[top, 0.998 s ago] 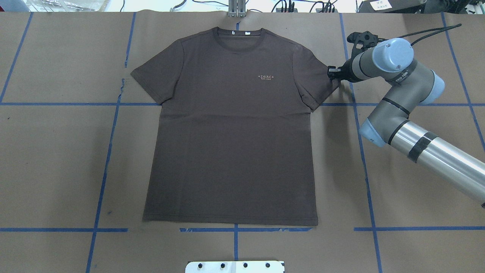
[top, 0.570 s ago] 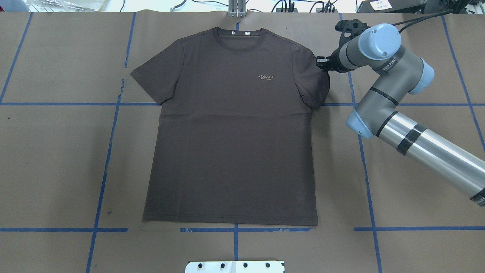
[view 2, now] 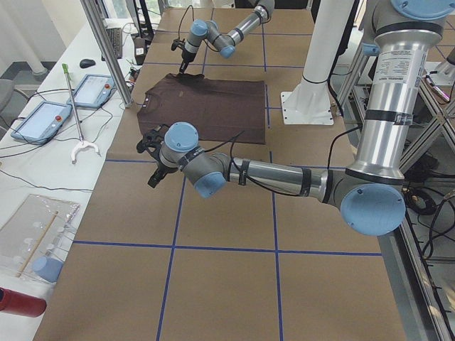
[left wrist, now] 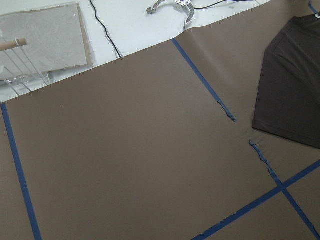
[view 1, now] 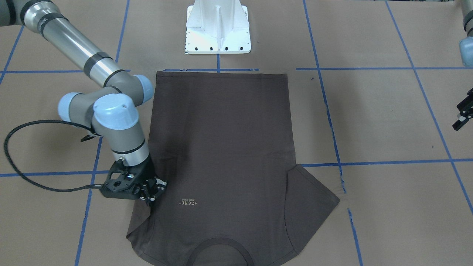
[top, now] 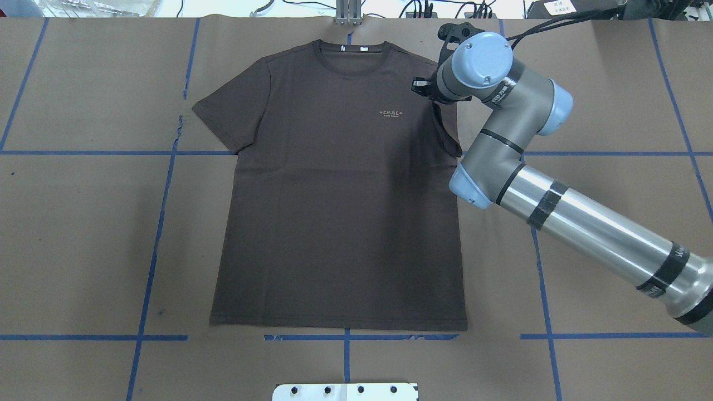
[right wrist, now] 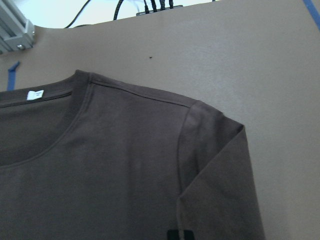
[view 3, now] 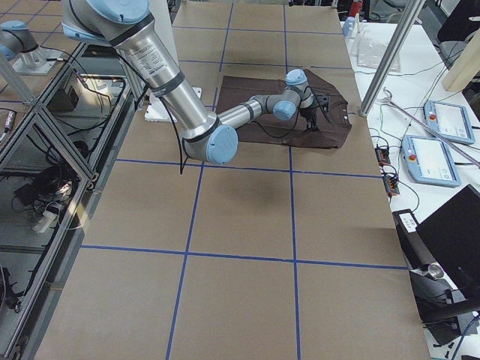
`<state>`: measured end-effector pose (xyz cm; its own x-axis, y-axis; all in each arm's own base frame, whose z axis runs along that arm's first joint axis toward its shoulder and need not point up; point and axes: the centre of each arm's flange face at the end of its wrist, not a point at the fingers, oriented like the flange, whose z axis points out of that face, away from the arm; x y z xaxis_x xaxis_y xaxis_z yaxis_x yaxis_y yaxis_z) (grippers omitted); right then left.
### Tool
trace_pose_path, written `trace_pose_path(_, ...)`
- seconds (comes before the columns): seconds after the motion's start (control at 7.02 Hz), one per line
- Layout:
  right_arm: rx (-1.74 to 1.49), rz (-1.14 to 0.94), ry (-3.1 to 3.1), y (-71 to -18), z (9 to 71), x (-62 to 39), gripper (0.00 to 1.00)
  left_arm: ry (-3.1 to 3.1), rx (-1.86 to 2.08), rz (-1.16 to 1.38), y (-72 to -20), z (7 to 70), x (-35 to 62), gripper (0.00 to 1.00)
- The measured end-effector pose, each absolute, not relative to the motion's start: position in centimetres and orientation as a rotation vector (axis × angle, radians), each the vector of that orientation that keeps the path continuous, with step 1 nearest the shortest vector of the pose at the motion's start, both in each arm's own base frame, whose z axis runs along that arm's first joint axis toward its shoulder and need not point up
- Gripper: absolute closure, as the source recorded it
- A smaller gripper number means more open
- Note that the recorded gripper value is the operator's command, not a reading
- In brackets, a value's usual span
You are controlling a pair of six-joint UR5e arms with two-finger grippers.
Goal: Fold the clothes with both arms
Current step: 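Fold the grasped sleeve inward over the shirt body with the right gripper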
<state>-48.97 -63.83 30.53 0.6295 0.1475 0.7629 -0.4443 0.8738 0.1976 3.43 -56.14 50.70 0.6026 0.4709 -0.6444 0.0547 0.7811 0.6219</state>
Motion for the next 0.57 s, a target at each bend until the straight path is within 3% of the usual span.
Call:
trace_pose_path(0.14,0.398,0.348,-0.831,-63.6,28.8,-50.4,1.00,0.905,0.647,0.262,-56.1,50.8,3.4,0.00)
trace_pose_path(0.29,0.405,0.345,-0.831,-63.5,27.8,-51.6,0.57,0.906,0.645,0.262,-56.0,50.9,3.4,0.00)
trace_pose_path(0.43,0.411,0.341,-0.831,-63.4,27.2,-52.4,0.01,0.906,0.644,0.261,-55.9,50.9,3.4,0.00)
trace_pose_path(0.57,0.417,0.333,-0.827,-63.2,27.0,-52.9,0.00,0.907,0.644,0.261,-55.9,50.9,3.4,0.00)
